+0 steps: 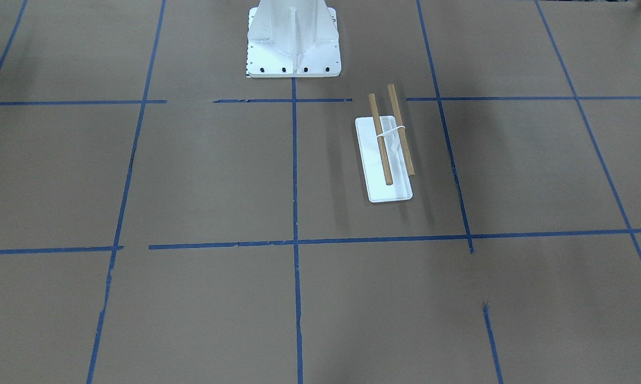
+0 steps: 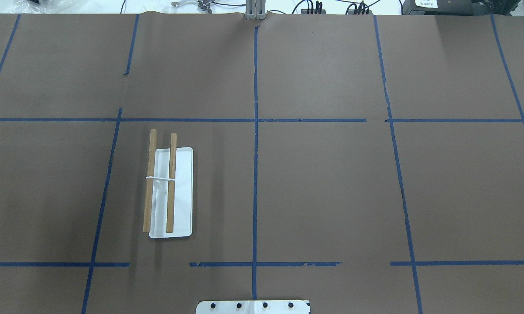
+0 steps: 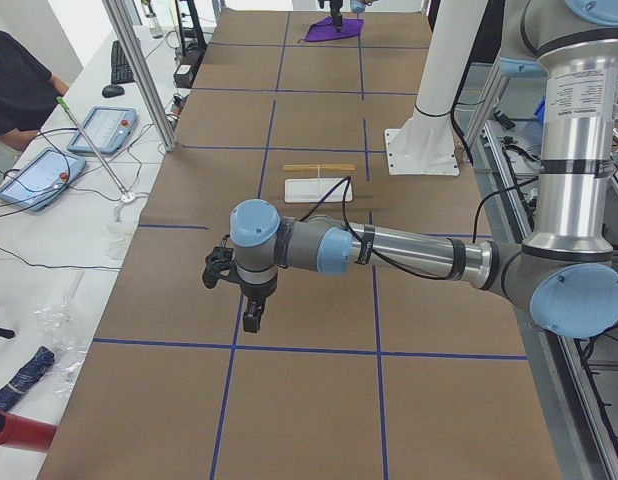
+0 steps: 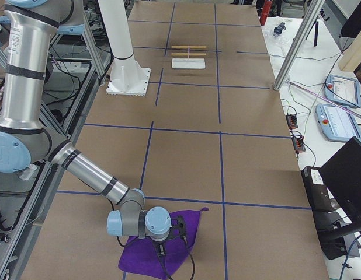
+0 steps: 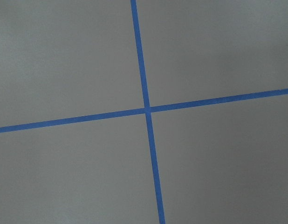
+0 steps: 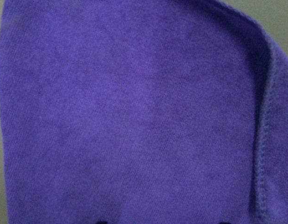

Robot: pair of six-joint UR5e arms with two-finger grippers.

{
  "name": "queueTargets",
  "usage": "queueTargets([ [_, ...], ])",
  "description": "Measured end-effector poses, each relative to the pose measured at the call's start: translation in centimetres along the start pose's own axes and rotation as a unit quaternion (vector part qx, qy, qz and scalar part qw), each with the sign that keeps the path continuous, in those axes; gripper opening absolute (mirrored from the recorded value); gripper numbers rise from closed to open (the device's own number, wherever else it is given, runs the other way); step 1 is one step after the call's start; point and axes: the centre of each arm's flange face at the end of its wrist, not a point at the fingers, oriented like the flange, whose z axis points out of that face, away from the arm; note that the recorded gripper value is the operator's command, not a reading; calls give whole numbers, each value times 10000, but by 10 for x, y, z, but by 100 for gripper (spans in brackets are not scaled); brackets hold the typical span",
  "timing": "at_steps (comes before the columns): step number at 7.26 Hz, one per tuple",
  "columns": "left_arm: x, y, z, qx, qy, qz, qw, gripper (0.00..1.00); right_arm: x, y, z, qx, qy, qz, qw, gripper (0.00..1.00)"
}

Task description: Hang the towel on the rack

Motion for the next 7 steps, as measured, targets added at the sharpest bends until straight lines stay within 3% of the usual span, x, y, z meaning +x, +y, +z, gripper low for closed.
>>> queueTargets([
  [3, 1, 0, -1, 10, 0, 6, 10000, 100, 0, -1, 0, 10, 17, -22, 10000, 32],
  [7, 1, 0, -1, 8, -1, 4, 10000, 100, 0, -2, -1, 24, 37, -43, 10000, 24],
])
